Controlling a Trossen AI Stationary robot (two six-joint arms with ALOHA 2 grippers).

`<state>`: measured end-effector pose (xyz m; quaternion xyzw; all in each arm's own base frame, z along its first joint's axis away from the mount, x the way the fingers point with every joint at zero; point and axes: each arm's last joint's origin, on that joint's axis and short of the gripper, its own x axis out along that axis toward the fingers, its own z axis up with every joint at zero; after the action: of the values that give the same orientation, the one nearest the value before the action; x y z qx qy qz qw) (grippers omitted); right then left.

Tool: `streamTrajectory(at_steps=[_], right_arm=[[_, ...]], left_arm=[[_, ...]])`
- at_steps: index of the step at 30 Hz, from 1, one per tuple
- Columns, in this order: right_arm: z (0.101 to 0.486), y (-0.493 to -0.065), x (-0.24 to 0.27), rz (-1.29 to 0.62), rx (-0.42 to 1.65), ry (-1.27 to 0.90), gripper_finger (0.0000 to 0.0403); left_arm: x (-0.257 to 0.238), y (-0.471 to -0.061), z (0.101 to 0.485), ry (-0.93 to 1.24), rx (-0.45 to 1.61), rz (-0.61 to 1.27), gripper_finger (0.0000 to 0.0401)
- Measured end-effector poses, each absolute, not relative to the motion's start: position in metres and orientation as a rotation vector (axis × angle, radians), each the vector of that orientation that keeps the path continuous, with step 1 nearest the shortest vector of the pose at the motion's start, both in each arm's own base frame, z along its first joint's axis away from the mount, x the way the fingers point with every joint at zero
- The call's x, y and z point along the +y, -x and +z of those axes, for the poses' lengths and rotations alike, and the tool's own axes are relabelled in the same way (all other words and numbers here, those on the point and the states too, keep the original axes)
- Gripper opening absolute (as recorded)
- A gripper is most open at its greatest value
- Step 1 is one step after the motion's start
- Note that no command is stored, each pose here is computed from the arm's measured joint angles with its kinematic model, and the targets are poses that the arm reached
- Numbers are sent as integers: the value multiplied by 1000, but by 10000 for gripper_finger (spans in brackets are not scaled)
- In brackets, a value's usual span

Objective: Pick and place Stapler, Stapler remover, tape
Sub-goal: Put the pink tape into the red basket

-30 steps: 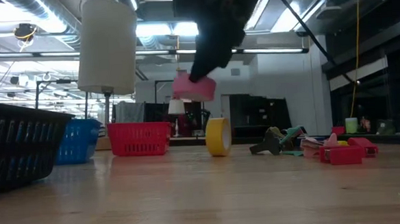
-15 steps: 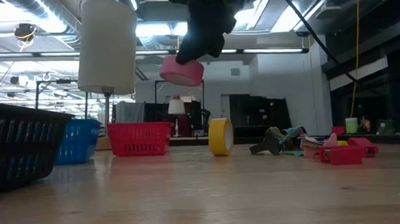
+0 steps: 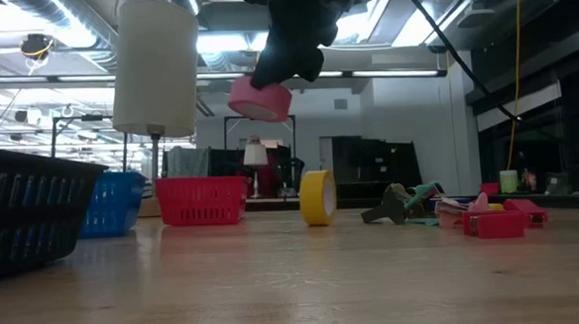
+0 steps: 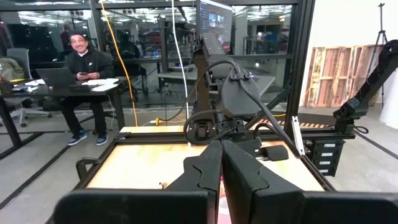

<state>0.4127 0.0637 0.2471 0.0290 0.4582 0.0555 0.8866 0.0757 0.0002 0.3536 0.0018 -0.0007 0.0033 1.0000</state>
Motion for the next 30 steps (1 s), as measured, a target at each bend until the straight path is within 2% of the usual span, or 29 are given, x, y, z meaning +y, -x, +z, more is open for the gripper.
streamTrajectory(at_steps=[5, 19, 30], right_arm=[[247, -413, 60, 112, 950, -54, 29], [256, -425, 53, 114, 790, 213, 29], [247, -446, 10, 93, 678, 290, 29]], left_arm=[[0, -76, 354, -4, -1, 7, 13], [0, -76, 354, -4, -1, 6, 13], [0, -76, 354, -4, -2, 6, 12]])
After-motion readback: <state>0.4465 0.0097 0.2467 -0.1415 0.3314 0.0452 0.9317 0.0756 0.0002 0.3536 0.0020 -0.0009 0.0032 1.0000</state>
